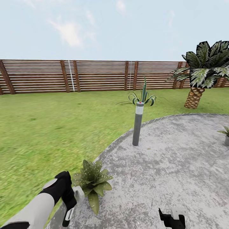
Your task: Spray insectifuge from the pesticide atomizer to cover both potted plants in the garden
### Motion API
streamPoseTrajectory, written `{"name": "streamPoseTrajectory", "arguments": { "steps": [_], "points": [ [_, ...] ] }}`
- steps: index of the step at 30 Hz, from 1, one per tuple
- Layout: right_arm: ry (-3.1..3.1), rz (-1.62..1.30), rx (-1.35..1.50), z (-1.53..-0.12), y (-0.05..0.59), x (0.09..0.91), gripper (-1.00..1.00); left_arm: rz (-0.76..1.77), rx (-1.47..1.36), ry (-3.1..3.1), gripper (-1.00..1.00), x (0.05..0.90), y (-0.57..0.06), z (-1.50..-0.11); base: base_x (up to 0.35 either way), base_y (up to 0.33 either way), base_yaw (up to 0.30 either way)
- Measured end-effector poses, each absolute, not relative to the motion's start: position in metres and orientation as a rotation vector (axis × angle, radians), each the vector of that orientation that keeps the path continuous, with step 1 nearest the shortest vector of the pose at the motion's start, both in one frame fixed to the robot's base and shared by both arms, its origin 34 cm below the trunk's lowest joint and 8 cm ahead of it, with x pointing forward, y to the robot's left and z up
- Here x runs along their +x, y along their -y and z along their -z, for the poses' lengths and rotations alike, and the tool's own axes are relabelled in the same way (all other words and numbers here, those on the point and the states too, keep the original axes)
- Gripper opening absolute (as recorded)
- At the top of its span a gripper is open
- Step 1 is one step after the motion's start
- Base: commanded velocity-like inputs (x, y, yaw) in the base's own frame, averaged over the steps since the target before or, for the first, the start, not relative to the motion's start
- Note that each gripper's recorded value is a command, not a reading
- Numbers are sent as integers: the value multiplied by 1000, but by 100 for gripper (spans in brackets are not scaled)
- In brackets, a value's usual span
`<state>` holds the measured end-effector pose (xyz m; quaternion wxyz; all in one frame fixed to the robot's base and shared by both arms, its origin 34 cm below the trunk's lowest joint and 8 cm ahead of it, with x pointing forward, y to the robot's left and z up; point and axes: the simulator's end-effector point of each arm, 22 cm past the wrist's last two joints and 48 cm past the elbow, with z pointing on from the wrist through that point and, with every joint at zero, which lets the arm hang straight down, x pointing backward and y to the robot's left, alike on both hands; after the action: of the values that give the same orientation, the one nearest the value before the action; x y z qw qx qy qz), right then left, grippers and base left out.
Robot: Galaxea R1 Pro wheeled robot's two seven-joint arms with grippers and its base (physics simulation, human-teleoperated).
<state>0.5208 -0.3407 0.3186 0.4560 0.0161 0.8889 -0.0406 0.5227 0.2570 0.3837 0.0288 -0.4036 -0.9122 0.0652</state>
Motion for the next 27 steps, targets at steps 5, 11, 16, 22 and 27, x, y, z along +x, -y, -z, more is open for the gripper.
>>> {"name": "streamPoseTrajectory", "arguments": {
  "steps": [5,11,16,22,27],
  "points": [
    [-2192,100,40,-319,341,521,100,-197,-1226,2801,-100,520,-259,-384,0,0,0],
    [-2192,100,39,-319,341,521,100,-196,-1222,2776,-100,508,-270,-377,0,0,0],
    [-2192,100,39,-319,341,521,100,-243,-1238,2806,-100,529,-256,-397,0,0,0],
    [-2192,100,38,-319,340,521,100,-223,-1299,2772,-100,554,-254,-430,0,0,0],
    [-2192,100,38,-319,341,521,100,-204,-1305,2720,-100,549,-261,-435,0,0,0]
  ]
}}
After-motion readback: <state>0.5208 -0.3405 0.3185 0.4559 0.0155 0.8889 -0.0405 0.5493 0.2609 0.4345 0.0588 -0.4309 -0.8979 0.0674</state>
